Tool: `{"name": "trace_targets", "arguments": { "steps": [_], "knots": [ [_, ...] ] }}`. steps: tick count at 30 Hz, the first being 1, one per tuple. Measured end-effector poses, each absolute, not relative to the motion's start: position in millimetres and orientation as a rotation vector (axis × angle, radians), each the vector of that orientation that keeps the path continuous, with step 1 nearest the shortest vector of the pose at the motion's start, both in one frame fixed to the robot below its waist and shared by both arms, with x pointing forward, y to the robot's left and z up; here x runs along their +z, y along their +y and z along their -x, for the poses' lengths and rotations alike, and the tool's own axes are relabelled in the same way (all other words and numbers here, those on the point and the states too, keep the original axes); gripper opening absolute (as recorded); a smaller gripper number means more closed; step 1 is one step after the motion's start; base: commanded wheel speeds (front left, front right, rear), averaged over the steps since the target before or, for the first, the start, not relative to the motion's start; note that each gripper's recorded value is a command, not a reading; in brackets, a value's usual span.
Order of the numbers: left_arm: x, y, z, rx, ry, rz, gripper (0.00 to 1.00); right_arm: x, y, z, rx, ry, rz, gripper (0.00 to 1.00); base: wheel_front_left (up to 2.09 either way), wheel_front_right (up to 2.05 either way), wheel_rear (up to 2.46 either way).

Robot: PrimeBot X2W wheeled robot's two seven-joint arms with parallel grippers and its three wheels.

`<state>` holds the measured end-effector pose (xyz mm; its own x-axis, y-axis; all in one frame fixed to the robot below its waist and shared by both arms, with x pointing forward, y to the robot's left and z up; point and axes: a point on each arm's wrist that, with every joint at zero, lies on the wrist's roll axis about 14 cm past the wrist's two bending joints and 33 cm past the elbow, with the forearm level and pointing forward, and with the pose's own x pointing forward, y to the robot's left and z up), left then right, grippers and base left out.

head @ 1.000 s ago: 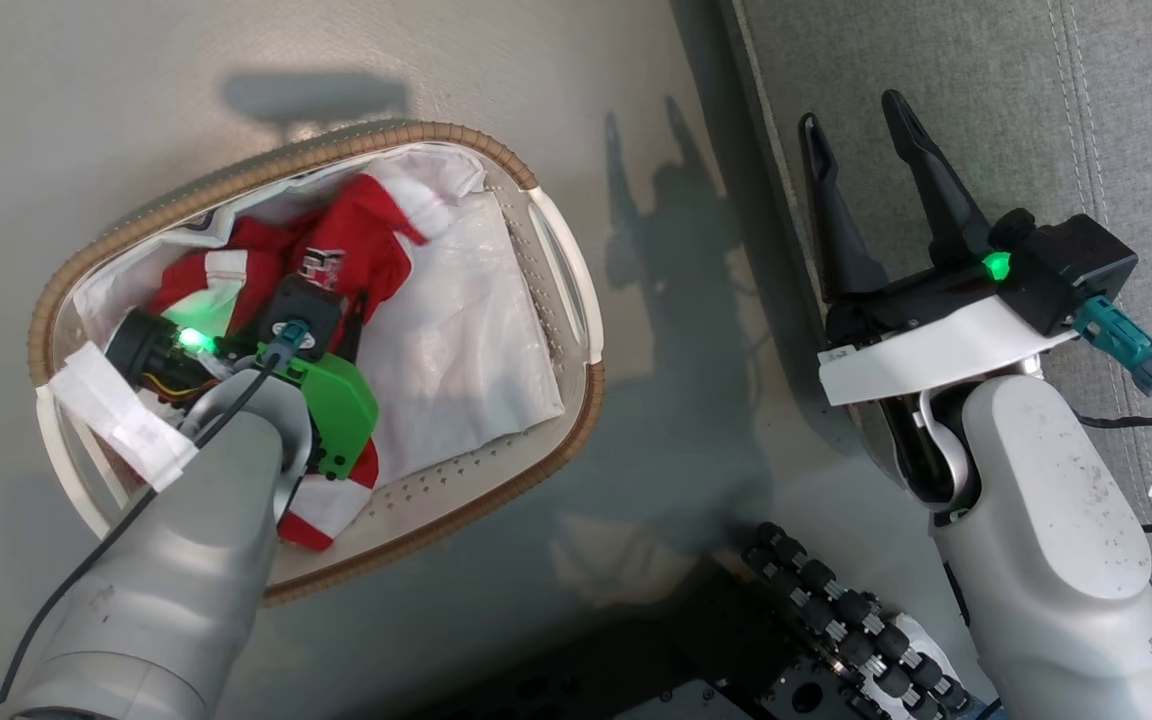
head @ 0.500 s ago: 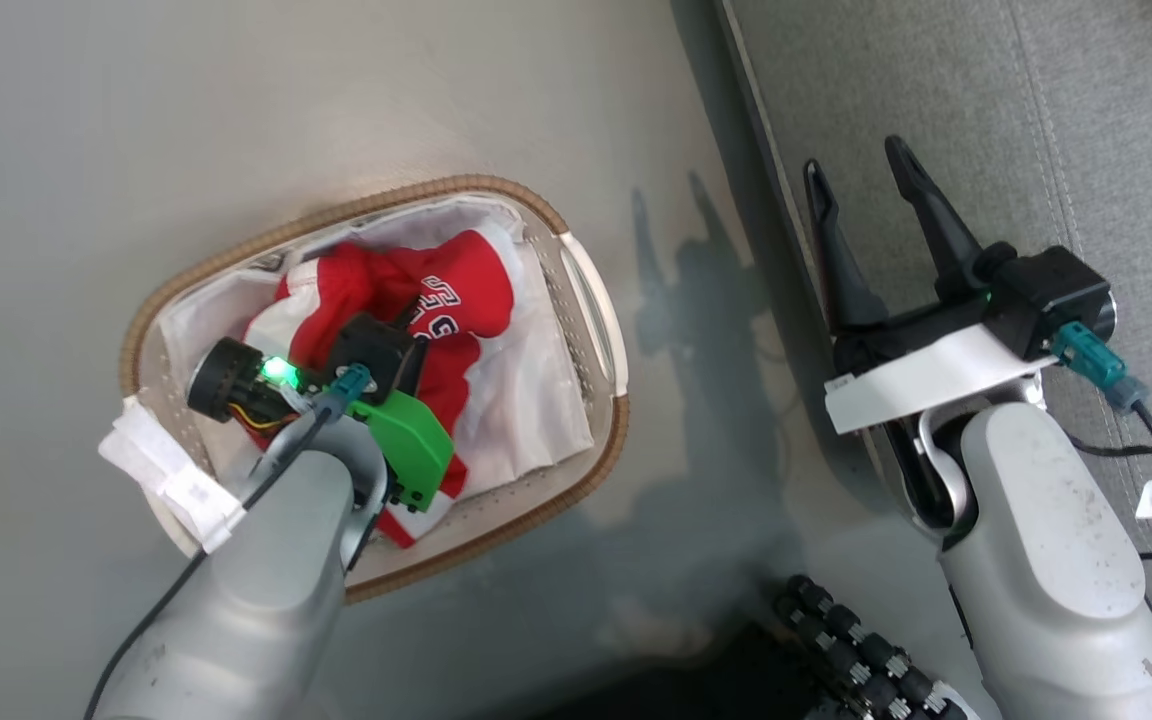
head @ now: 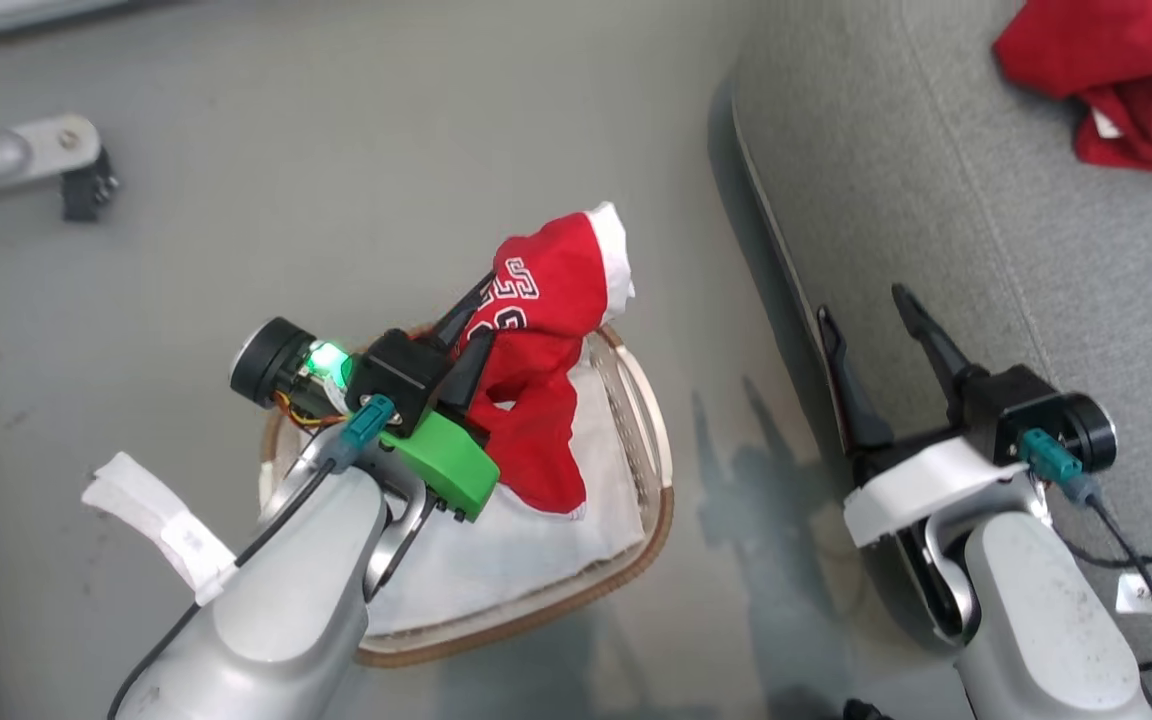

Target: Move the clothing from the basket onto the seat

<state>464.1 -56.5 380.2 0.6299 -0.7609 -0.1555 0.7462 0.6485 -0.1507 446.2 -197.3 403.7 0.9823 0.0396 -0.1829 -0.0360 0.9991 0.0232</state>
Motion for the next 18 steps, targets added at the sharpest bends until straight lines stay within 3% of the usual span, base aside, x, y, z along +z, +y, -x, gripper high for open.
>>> {"name": "trace_targets", "arguments": {
  "steps": [8, 18],
  "knots": [
    [496.1, -47.0, -464.0, -0.882, -0.079, -0.029, 0.00, 437.8, -179.4, -417.4, 0.081, 0.121, -0.022, 1.00, 0.00, 0.00, 0.00],
    [619.7, -30.6, -451.8, -0.914, -0.374, -0.237, 0.00, 502.5, -146.5, -407.6, 0.180, -0.051, -0.013, 1.00, 0.00, 0.00, 0.00]
  ]
}}
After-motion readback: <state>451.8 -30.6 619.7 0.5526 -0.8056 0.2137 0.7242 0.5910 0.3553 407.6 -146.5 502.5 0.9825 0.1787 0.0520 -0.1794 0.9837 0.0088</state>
